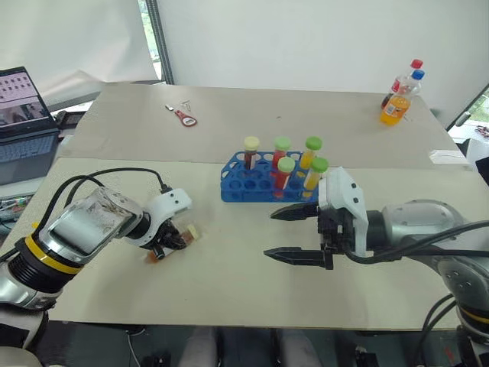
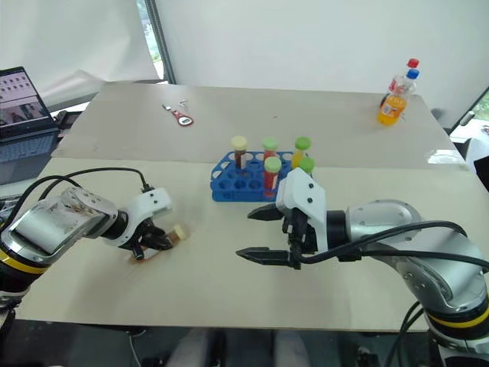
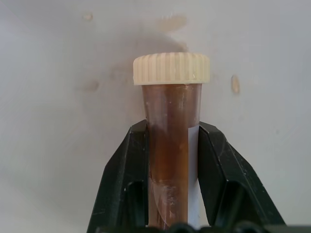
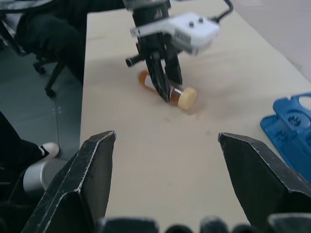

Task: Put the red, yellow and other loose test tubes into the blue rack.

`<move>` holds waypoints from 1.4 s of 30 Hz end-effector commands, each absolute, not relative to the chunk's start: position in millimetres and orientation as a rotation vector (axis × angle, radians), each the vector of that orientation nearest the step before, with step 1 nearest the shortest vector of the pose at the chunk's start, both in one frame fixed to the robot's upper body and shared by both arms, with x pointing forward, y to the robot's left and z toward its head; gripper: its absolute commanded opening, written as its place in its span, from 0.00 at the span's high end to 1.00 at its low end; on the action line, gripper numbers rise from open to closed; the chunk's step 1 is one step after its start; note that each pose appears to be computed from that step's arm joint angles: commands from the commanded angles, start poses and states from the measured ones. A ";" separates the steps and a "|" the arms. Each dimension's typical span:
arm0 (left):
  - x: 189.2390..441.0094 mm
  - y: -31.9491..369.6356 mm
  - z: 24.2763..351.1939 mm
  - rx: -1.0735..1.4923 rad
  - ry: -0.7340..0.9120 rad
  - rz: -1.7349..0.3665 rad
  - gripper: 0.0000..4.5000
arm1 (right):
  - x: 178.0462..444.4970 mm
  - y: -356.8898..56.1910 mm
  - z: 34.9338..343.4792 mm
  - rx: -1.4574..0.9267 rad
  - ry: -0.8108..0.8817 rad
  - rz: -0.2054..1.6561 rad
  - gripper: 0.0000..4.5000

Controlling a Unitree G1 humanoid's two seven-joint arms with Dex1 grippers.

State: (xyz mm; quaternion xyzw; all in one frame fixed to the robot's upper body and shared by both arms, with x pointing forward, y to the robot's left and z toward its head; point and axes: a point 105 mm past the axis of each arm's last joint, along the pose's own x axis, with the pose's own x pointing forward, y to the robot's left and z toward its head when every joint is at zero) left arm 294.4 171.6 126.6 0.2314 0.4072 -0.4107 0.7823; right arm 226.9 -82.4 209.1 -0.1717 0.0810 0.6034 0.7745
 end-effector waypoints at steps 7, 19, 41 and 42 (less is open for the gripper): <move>328.0 113.4 217.9 0.215 0.218 -1.048 0.81 | 236.7 -116.8 228.3 -0.493 -0.005 1.047 0.16; 396.9 57.6 230.6 0.066 -0.246 -0.878 0.81 | 252.5 -115.4 224.5 -0.424 0.038 0.831 0.16; 404.9 35.5 210.0 0.067 -0.280 -0.924 0.81 | 244.6 -117.5 212.4 -0.425 0.159 0.776 0.16; 403.7 35.2 207.5 0.072 -0.274 -0.931 0.81 | 244.8 -117.8 212.3 -0.423 0.160 0.774 0.16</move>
